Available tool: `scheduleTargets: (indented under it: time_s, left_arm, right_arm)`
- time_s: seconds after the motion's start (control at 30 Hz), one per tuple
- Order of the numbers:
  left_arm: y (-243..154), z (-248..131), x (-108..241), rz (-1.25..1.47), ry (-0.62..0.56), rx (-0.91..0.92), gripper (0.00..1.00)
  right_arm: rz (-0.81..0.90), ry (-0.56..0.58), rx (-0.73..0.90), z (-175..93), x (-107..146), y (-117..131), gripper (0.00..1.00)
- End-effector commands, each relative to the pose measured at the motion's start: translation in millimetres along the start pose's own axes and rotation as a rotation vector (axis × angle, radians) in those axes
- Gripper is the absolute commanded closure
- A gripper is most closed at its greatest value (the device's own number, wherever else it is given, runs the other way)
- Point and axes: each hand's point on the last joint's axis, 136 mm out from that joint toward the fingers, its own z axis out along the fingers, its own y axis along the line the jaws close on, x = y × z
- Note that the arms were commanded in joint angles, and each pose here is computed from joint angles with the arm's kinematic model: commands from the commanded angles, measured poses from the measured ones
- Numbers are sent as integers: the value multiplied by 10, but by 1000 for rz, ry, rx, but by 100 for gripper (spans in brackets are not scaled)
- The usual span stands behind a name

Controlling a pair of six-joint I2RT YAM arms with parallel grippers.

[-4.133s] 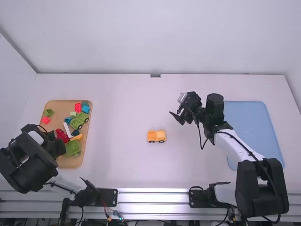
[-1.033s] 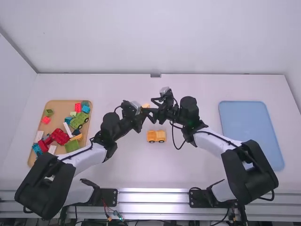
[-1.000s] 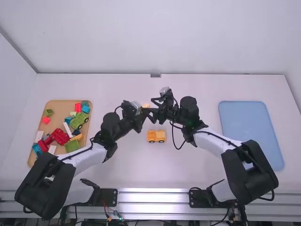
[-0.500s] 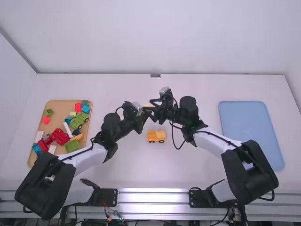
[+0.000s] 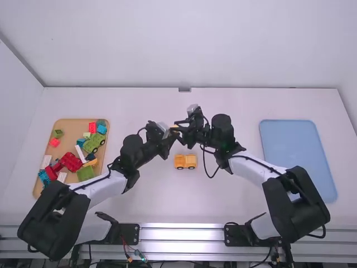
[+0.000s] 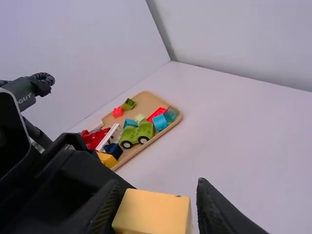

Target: Assemble lego blocks to make yellow taxi

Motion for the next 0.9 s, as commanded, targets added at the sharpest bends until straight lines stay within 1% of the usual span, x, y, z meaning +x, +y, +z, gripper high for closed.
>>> scheduleTargets:
  time_s: [0.0,0.07,0.27,0.37,0.43,0.47,0.5,0.53,0.6,0.63,0.73,0.8,0.83,0.87]
  left_arm:
    - [-78,17,-80,72,-25,28,98]
    - [-78,17,-80,68,-25,28,98]
    - [-78,17,-83,72,-27,28,98]
    - [-78,18,-90,73,-29,28,98]
    - [-78,17,-106,76,-36,27,93]
    - [-78,17,-106,76,-36,27,93]
    - [-79,16,-109,76,-37,28,92]
    - [-80,16,-117,77,-40,28,92]
    - [-79,16,-116,77,-40,28,86]
    - [-79,16,-121,78,-42,28,75]
    - [-81,16,-121,77,-42,29,54]
    - [-83,17,-93,73,-31,31,8]
    - [-82,17,-80,71,-25,31,1]
    - [-83,18,-53,68,-15,31,1]
  right_arm:
    - [27,28,-33,20,53,47,62]
    - [48,33,-16,12,69,6,64]
    - [54,48,-13,10,109,-2,69]
    - [56,50,-12,11,114,-2,70]
    - [64,50,-13,11,116,-1,82]
    - [64,50,-13,11,116,-1,82]
    - [64,50,-12,11,116,-2,87]
    - [64,50,-12,11,117,-3,88]
    - [64,50,-12,11,115,-1,87]
    - [63,50,-12,11,114,-2,88]
    - [62,48,-12,11,111,-2,88]
    - [59,40,-4,-6,83,-36,88]
    - [59,37,-2,-13,72,-50,88]
    - [60,32,6,-27,50,-81,88]
